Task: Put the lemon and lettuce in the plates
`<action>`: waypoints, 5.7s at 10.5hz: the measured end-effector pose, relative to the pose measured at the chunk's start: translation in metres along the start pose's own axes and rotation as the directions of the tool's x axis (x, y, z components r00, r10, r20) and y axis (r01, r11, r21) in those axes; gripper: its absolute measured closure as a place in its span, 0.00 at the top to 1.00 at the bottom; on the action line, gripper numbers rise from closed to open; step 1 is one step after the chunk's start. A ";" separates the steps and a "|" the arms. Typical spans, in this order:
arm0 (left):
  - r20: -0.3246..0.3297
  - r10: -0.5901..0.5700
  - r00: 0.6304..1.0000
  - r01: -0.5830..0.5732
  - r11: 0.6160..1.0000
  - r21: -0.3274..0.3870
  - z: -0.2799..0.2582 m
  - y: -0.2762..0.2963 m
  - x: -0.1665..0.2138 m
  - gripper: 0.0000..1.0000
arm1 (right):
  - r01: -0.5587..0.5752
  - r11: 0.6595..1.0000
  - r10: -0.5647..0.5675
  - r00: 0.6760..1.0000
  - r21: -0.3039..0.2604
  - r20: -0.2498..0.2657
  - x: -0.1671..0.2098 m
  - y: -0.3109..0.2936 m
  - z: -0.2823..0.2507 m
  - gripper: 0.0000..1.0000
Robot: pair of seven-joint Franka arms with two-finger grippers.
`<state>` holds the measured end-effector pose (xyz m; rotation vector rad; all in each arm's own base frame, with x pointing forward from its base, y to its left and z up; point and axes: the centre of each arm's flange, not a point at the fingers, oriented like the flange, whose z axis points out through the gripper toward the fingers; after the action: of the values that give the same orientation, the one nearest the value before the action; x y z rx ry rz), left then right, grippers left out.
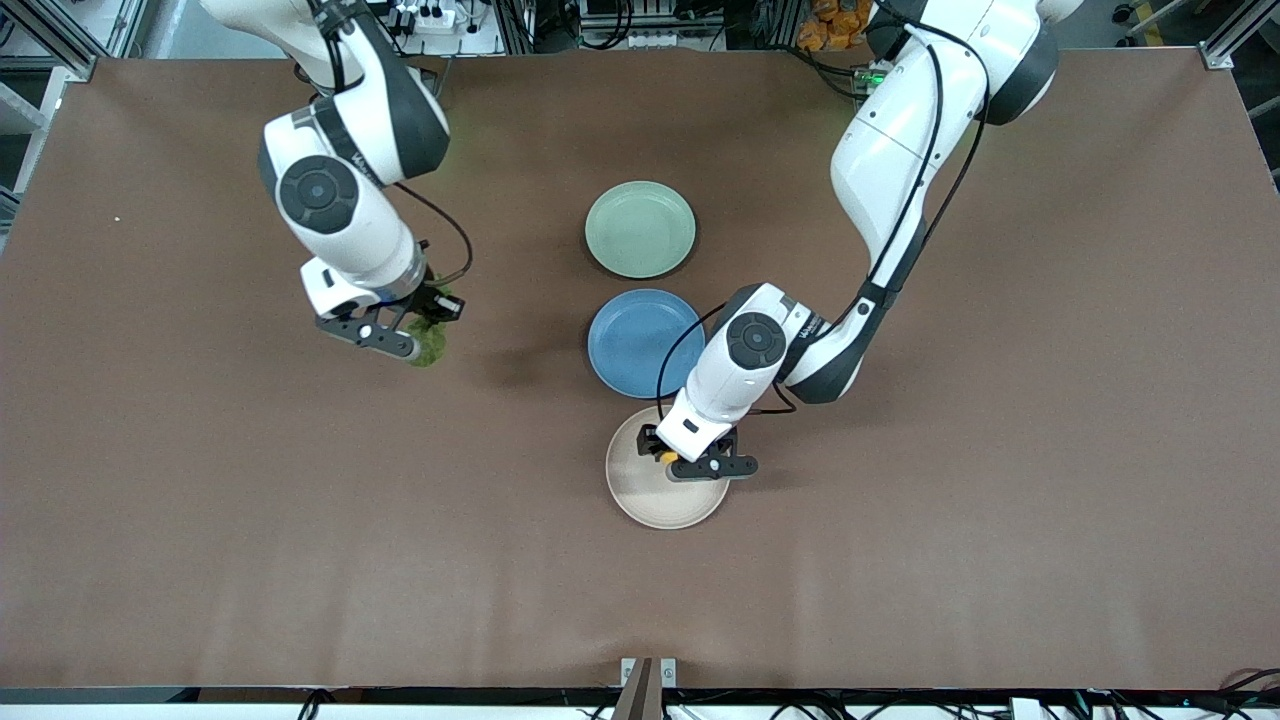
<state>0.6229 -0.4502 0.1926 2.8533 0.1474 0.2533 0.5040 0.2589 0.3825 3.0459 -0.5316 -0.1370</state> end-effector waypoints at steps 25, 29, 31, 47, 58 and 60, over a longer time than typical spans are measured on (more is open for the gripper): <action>0.233 -0.077 0.969 0.006 0.956 0.294 -0.135 -0.180 0.119 1.00 | -0.351 0.934 0.352 0.936 -0.058 0.000 -0.284 -0.188 0.149 0.28; 0.335 0.007 0.942 -0.108 0.953 0.283 -0.198 -0.287 0.152 1.00 | -0.356 0.934 0.354 0.934 -0.026 -0.051 -0.268 -0.197 0.141 0.80; 0.377 0.007 0.926 -0.120 0.953 0.278 -0.227 -0.323 0.156 1.00 | -0.308 0.951 0.307 0.947 -0.002 -0.098 -0.237 -0.198 0.132 1.00; 0.351 -0.002 0.936 -0.117 0.941 0.319 -0.441 -0.318 0.122 1.00 | -0.071 0.997 0.076 0.988 0.039 -0.134 0.081 -0.035 0.064 1.00; 0.322 0.055 0.945 -0.159 0.939 0.305 -0.490 -0.283 0.080 1.00 | 0.126 0.990 -0.125 0.992 0.065 -0.007 0.155 0.129 0.018 1.00; 0.318 0.054 0.947 -0.154 0.942 0.298 -0.493 -0.284 0.080 1.00 | 0.157 0.987 -0.157 0.987 0.028 0.015 0.145 0.134 0.005 1.00</action>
<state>0.5873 -0.0405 0.5937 3.1810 -0.0319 -0.2167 0.5942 0.0831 0.3741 3.1125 -0.2959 -0.1628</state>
